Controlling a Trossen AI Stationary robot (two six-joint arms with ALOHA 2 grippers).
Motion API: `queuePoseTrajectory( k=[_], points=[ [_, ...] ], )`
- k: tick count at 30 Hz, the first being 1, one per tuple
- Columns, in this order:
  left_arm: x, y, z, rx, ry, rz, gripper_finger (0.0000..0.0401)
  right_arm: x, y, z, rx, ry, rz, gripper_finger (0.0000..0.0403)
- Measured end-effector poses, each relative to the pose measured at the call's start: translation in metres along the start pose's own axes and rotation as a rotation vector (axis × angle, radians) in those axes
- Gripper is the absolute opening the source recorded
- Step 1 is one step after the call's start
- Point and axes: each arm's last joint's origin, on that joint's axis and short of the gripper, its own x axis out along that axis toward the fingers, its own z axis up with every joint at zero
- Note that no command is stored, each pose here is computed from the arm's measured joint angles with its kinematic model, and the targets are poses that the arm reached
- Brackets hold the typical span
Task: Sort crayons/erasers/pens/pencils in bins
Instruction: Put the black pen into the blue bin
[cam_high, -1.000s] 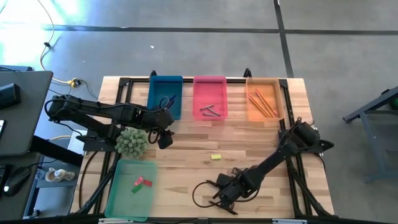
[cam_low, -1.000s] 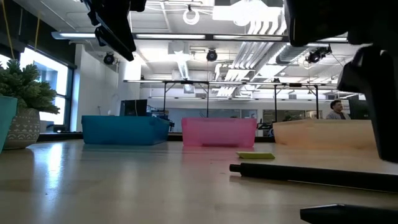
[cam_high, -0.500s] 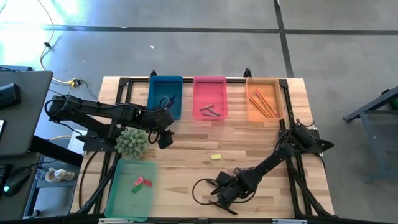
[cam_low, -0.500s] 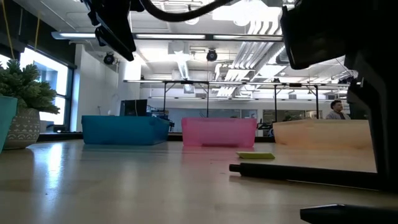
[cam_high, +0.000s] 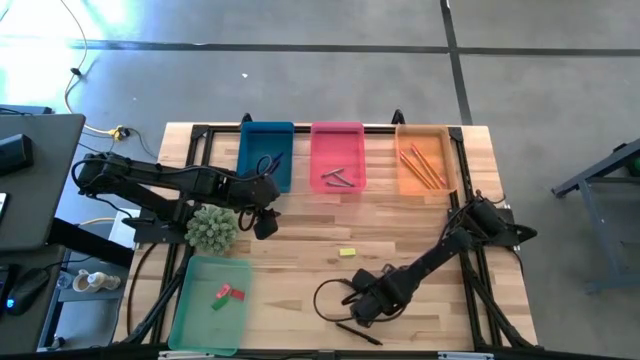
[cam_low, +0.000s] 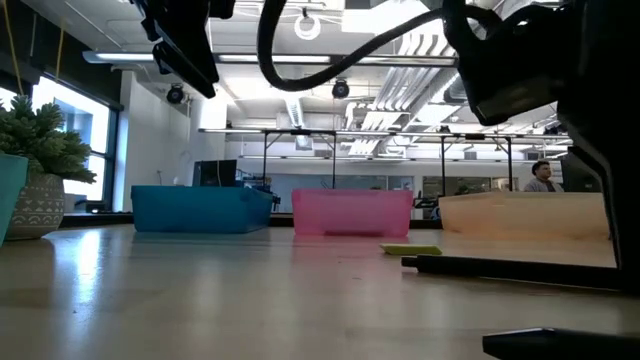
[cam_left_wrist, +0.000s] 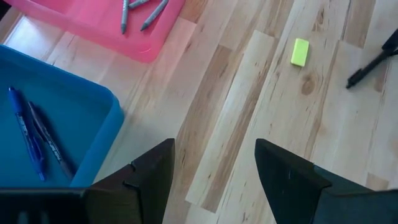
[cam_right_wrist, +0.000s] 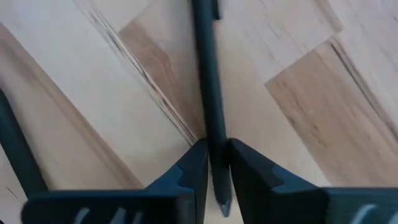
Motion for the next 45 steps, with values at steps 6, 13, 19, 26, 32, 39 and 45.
queuePoseTrajectory(
  k=[6,13,19,26,32,39,45],
  points=[
    [0.0,0.001,-0.002,0.019,0.018,0.004,0.0209,0.001,-0.003,0.006,-0.017,0.0,-0.008,0.0031],
    [0.0,0.001,-0.008,0.032,0.099,-0.031,0.0209,0.001,-0.004,0.008,-0.041,-0.013,-0.02,0.0007],
    [-0.002,-0.006,-0.013,0.081,0.138,-0.087,0.0209,0.001,-0.004,0.006,-0.055,-0.029,-0.026,0.0005],
    [-0.008,-0.027,-0.022,0.175,0.112,-0.136,0.0209,-0.006,0.005,0.003,-0.089,-0.055,-0.006,0.0004],
    [-0.013,-0.046,-0.022,0.185,0.02,-0.206,0.0209,-0.018,0.015,0.01,-0.084,-0.121,0.0,0.0003],
    [-0.016,-0.062,-0.029,0.227,0.003,-0.252,0.0209,-0.038,0.029,0.016,-0.075,-0.201,0.047,0.0003],
    [-0.02,-0.072,-0.036,0.261,0.007,-0.283,0.0209,-0.069,0.039,0.017,-0.085,-0.296,0.027,0.0003]
  ],
)
